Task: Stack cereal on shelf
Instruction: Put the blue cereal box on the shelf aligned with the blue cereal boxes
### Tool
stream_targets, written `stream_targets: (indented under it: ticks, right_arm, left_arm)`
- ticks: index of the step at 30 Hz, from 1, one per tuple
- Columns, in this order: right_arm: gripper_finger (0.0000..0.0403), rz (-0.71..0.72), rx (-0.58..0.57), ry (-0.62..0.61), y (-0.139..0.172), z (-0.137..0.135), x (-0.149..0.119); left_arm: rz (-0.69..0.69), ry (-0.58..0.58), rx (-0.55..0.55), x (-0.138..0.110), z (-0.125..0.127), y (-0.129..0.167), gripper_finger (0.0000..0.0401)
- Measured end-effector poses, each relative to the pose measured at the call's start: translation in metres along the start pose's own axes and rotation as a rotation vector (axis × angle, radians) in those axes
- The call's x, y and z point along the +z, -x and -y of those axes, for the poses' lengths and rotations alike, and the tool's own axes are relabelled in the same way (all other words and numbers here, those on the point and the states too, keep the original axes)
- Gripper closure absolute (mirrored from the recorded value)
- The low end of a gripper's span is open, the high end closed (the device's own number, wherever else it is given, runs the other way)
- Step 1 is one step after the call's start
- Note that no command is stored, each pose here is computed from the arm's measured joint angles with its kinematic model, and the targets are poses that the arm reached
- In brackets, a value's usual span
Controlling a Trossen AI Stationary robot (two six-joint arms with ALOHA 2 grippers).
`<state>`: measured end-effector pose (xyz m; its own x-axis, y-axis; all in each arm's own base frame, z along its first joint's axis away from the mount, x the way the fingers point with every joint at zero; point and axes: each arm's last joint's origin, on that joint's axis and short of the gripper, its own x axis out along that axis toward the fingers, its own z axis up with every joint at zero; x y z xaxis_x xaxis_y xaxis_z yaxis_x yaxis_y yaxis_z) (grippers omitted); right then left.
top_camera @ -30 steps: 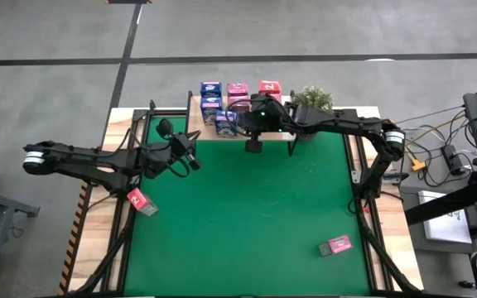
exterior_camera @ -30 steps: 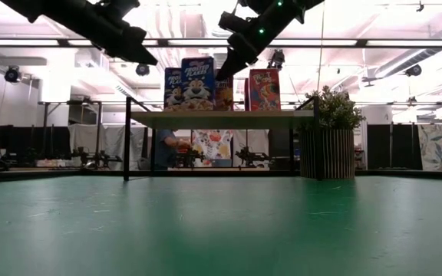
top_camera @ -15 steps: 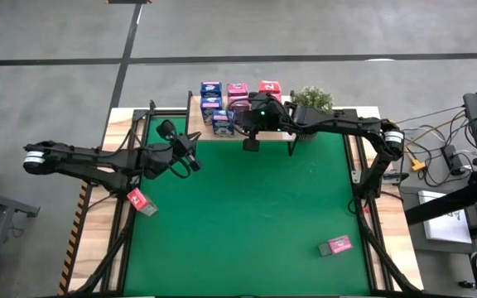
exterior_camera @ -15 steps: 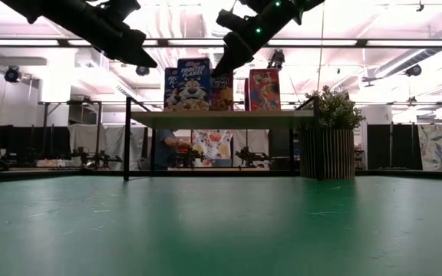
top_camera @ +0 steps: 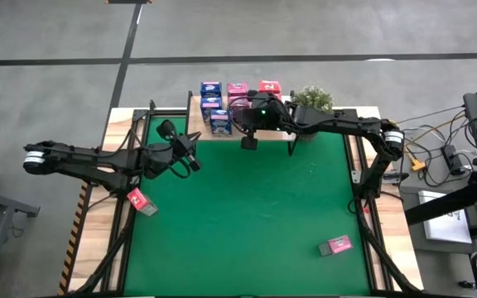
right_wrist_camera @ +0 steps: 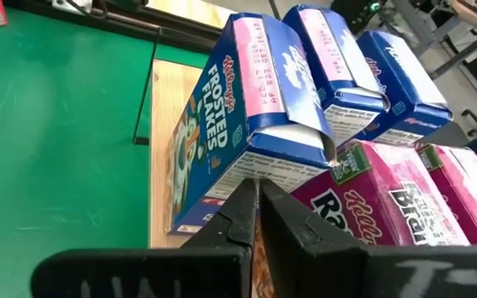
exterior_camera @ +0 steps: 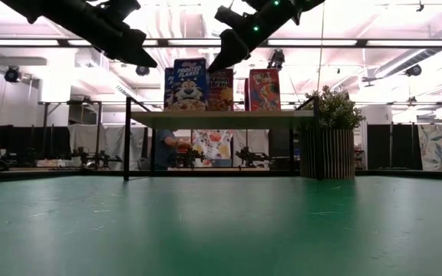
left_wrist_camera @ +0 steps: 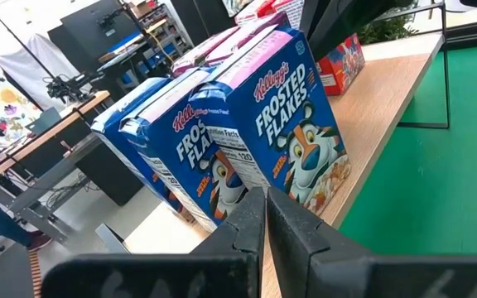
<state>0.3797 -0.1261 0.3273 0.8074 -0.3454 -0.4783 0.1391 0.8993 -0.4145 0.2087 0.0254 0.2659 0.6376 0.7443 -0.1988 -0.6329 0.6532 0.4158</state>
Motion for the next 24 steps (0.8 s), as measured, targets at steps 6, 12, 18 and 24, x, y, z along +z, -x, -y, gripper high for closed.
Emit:
stream_targets:
  ticks: [6,12,18,24]
  right_arm:
    - [0.0394,0.012,0.003,0.007,-0.011,-0.002,-0.002]
    - [0.0394,0.000,0.010,0.018,-0.018,-0.006,-0.005]
    - [0.0394,0.011,0.005,0.025,-0.018,-0.005,-0.005]
    - [0.0394,0.011,0.005,0.043,-0.024,-0.007,-0.006]
  left_arm:
    - [0.000,0.002,-0.001,0.000,0.000,0.000,0.0401]
    - [0.001,0.003,-0.004,0.000,0.001,0.001,0.0401]
    - [0.002,0.007,-0.004,0.000,0.001,0.001,0.0401]
    - [0.003,0.009,-0.004,0.000,0.001,0.001,0.0401]
